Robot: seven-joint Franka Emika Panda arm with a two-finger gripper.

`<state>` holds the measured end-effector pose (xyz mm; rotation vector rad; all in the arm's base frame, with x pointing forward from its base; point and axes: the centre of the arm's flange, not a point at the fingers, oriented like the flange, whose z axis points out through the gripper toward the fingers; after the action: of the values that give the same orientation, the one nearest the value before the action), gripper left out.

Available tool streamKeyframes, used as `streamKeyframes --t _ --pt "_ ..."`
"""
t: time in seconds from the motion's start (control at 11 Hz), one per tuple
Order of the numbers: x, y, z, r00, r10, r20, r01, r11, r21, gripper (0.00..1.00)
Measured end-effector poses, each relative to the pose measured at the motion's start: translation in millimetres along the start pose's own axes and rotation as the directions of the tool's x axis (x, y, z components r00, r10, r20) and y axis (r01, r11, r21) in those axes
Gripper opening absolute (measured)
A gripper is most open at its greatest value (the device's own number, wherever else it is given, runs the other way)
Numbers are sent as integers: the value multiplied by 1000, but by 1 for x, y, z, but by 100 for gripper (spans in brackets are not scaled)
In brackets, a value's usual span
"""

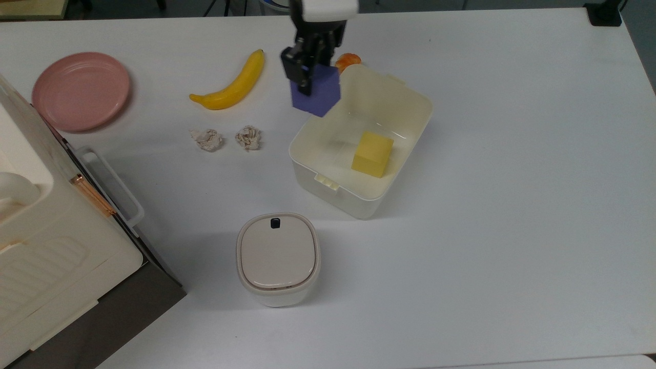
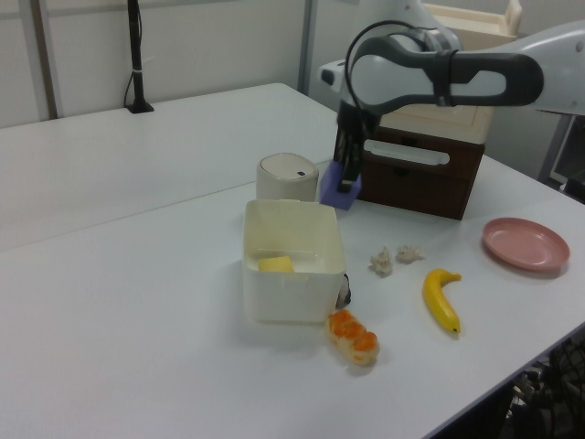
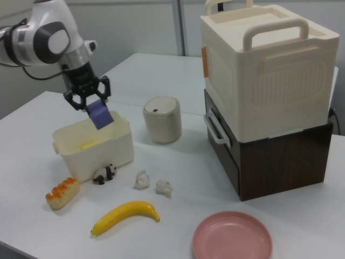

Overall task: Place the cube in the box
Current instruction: 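Carry the purple cube over the cream box and lower it inside, then open the gripper to release the cube and raise it away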

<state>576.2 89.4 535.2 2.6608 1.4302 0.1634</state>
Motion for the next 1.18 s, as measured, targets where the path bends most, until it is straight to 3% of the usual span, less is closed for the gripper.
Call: streamKeyframes --t 0.36,0.64,1.0,1.18 --pt "32 -27 12 998 -68 5 68 997 23 57" --pt "35 -28 23 997 -74 15 73 997 37 100" --pt "33 -25 15 998 -67 8 67 997 27 100" --pt "11 -17 -3 997 48 53 -50 997 52 100"
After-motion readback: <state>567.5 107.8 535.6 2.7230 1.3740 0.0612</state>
